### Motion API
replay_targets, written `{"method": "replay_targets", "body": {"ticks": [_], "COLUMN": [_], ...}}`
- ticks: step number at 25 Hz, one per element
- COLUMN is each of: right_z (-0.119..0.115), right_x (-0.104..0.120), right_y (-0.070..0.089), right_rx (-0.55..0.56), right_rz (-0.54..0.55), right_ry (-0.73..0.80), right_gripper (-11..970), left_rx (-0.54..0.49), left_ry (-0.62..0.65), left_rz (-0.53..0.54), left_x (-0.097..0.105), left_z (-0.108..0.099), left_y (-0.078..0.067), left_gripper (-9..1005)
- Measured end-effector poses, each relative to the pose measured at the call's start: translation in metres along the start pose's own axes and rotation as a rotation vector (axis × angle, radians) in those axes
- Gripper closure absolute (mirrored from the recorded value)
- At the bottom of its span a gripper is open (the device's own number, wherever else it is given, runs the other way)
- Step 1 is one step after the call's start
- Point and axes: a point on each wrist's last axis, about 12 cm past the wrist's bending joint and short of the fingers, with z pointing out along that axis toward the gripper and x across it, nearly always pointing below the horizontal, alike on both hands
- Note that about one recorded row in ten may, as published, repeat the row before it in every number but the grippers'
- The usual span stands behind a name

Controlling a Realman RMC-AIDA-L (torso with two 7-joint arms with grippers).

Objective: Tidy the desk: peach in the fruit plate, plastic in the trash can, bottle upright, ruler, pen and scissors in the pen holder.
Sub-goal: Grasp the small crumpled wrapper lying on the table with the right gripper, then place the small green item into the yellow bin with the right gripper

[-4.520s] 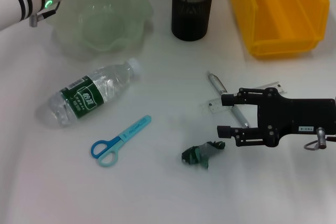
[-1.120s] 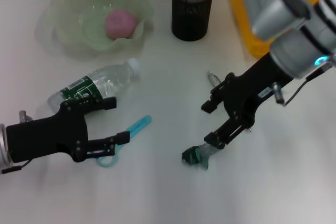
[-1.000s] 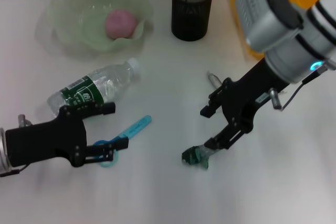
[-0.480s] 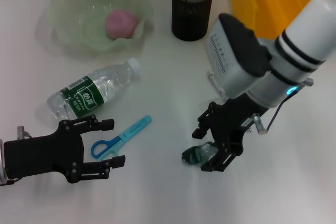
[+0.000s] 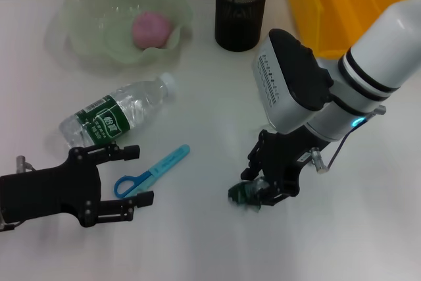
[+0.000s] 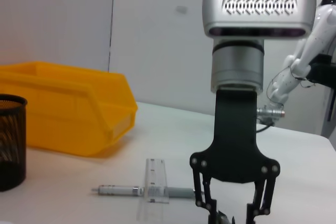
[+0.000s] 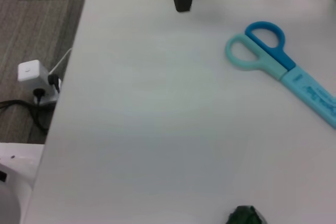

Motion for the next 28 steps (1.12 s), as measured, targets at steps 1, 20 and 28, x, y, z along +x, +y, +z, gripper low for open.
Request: {"method": "replay_targets", "body": {"ticks": [1, 20, 28], "right_z": [0.000, -0.078, -0.146], "right_x": [0.001, 0.016, 0.068], "right_y": [0.000, -0.017, -0.033], "right_rx": [0.003, 0.158, 0.507], "right_rz": [0.001, 0.199, 0.511], "right_ry": [-0.001, -0.297, -0.657], "right_gripper": [374, 873, 913], "left_rx": [-0.003, -0.019, -0.029], "left_ry": [-0.002, 0.002, -0.006], "left_rz": [0.000, 0.007, 0.007], "left_x": [0.000, 0.001, 0.000], "left_z": [-0.001, -0.001, -0.001], "left_y": [0.000, 0.001, 0.002], "left_gripper": [167, 167, 168]}}
